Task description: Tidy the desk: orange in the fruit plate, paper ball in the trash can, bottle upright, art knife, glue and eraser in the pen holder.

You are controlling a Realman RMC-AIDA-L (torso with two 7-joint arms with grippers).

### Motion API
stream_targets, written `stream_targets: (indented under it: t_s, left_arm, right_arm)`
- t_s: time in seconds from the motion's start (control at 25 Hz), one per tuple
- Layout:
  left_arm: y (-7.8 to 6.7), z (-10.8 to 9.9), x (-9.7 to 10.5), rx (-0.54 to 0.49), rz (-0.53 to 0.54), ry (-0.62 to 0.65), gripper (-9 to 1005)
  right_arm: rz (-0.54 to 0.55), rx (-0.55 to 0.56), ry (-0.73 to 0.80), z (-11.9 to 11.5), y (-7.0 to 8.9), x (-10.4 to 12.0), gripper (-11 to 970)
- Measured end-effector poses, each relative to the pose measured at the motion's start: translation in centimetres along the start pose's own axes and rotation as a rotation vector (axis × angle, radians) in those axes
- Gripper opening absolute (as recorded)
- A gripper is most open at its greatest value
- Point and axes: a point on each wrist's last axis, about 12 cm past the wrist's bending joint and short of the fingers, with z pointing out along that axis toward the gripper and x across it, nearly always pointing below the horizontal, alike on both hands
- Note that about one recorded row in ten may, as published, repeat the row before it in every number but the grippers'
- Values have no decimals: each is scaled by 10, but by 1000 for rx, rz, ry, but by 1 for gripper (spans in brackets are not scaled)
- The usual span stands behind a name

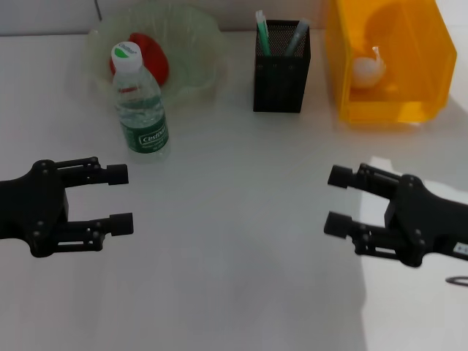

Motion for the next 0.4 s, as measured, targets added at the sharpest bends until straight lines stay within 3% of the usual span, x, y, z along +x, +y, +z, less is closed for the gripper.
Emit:
stream_targets:
  t_s: [0.04,0.16,0.4]
  left_arm:
    - [0,0,-3,13,-7,1,751]
    - [0,0,-7,37,-23,14,751]
    - [-4,3,-11,38,-28,25,751]
  right_arm:
    - [-8,-37,2,-6,11,7,795]
    - [-1,-63,-3,-9,18,12,802]
    - [21,-90,-17,-7,21,14,802]
